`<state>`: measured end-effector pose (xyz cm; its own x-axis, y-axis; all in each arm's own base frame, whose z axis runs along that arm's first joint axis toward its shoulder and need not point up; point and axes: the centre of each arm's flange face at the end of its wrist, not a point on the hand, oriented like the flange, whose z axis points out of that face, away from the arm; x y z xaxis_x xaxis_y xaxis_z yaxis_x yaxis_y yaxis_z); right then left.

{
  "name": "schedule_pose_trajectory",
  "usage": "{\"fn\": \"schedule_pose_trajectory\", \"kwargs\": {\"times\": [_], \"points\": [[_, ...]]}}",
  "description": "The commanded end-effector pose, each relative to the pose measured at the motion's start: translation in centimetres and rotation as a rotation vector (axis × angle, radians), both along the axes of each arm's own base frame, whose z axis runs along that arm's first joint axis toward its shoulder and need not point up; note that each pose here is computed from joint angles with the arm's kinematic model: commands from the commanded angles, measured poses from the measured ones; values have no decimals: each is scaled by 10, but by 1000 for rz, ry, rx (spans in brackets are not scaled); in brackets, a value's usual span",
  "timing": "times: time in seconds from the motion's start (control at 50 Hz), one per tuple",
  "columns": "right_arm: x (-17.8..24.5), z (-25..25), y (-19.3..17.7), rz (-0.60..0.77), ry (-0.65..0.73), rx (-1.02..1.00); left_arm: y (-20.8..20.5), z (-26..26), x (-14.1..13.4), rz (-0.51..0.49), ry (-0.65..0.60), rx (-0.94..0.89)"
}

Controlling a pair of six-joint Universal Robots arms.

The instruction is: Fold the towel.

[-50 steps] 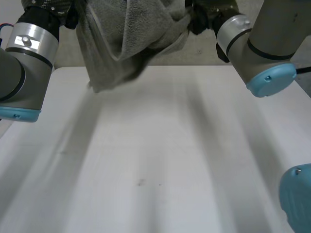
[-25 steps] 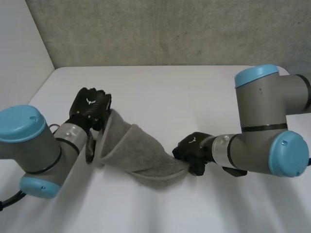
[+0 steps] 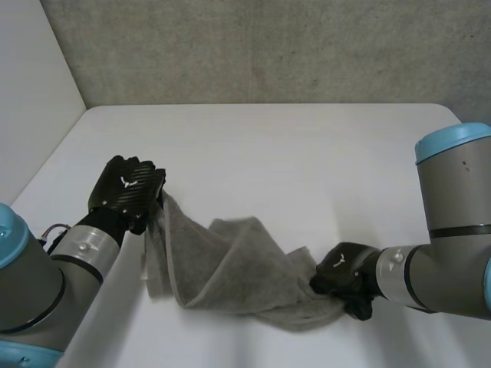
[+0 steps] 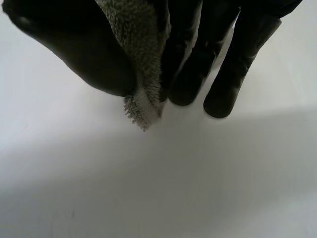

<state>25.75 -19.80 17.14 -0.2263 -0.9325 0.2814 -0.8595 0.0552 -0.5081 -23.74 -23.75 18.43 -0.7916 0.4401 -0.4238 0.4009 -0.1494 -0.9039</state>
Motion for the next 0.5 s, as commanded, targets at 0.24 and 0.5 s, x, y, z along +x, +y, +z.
{"fn": "schedule_pose_trajectory", "kwargs": {"times": [0.24, 0.5], "points": [[17, 34, -38, -145, -261, -215, 17, -1, 0, -22, -5, 9], [37, 60, -46, -86, -471, -168, 28, 12, 9, -5, 10, -31]]}}
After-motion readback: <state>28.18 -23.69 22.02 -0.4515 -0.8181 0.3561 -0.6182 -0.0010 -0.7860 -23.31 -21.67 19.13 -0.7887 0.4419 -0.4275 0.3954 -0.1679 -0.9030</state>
